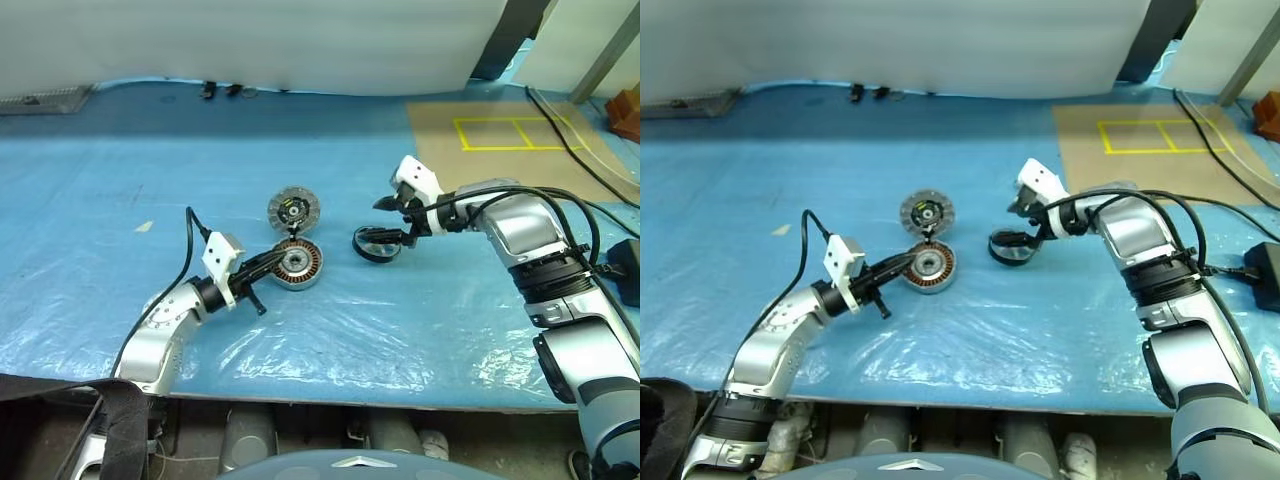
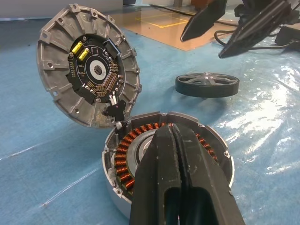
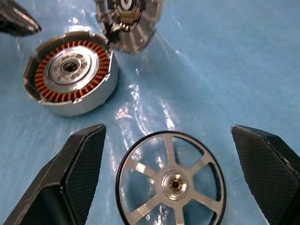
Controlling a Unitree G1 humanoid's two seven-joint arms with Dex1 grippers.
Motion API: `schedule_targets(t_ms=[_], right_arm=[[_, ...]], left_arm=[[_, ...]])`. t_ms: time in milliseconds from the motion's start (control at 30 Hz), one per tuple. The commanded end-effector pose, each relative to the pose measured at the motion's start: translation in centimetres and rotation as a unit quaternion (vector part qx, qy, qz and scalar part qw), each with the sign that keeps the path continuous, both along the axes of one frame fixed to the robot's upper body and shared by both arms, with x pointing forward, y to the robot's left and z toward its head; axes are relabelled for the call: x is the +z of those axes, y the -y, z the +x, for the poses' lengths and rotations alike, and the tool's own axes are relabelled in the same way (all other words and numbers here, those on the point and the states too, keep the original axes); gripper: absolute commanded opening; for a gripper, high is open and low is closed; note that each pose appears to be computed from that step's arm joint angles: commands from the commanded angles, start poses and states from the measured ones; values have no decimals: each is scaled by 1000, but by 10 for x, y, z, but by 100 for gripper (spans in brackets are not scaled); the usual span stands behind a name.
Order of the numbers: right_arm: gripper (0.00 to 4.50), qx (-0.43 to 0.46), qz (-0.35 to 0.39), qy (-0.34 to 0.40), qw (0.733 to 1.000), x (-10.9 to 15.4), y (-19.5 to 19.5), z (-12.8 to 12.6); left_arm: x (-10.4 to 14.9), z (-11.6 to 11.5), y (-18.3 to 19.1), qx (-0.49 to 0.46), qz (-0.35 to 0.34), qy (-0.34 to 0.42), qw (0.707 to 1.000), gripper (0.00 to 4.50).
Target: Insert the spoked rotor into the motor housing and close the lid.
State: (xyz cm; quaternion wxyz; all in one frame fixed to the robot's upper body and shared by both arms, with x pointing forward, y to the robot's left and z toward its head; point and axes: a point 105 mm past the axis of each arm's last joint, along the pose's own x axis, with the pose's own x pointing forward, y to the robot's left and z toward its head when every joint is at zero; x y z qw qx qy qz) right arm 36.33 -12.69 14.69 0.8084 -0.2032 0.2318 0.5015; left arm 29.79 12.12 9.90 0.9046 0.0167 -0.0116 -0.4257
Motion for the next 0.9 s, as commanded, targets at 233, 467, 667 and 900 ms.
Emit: schedule_targets(t_ms=[233, 467, 667, 900], right_arm=[[323, 12, -29, 11, 999, 4, 6, 0], [323, -27, -49, -24, 998, -10, 18, 6], [323, -53, -39, -40, 997, -15, 15, 13], [323, -65, -73, -32, 995, -28, 20, 21]], left_arm=[[18, 3, -13, -2, -4, 33, 999, 0], [16, 4, -11, -4, 0, 28, 1000, 0], [11, 2, -10, -3, 1, 18, 1000, 0], [9, -1, -9, -2, 1, 15, 1000, 0]])
